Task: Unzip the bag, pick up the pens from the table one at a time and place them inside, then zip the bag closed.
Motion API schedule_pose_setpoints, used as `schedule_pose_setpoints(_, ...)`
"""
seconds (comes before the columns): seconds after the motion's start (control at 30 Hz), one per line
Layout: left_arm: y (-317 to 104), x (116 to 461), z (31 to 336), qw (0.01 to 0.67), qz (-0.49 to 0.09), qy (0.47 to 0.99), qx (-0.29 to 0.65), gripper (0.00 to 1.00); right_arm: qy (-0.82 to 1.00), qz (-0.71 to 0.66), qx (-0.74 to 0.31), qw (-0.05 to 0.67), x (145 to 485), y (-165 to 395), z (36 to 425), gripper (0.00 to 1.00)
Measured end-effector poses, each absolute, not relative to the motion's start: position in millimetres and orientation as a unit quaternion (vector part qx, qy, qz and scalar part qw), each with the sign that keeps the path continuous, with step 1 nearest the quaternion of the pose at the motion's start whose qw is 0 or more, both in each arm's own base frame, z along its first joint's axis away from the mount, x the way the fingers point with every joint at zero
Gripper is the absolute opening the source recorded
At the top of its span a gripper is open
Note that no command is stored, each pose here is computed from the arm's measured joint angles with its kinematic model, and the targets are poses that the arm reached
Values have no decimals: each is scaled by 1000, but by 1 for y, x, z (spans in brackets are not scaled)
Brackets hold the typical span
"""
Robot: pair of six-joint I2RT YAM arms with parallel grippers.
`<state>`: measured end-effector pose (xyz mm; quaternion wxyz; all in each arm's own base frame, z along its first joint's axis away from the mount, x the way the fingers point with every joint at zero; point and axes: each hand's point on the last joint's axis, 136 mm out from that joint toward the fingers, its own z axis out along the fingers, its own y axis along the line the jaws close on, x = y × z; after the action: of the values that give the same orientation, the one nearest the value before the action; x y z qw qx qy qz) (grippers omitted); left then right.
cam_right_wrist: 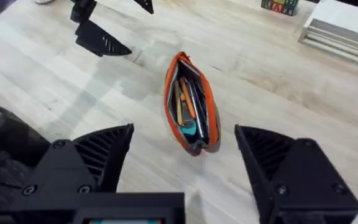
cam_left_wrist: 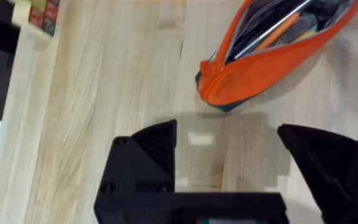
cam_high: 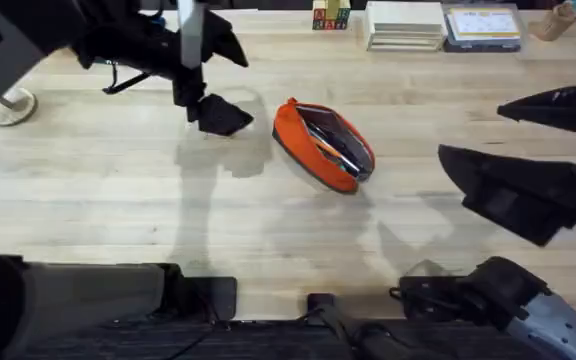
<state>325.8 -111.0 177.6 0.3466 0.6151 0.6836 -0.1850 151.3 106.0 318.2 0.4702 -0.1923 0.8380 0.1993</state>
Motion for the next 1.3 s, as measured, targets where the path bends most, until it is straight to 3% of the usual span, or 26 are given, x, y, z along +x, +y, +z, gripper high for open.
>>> schedule_pose_setpoints(0.43,-68,329,150,383,-198,717,548,993,838,200,-192,471,152,106,319,997)
schedule_pose_setpoints(0.77,-67,331,152,392,-197,714,546,993,811,212,-188,512,164,113,341,998)
schedule_pose_setpoints(1.3,-66,331,152,392,-197,714,546,993,880,217,-168,388,237,168,282,998)
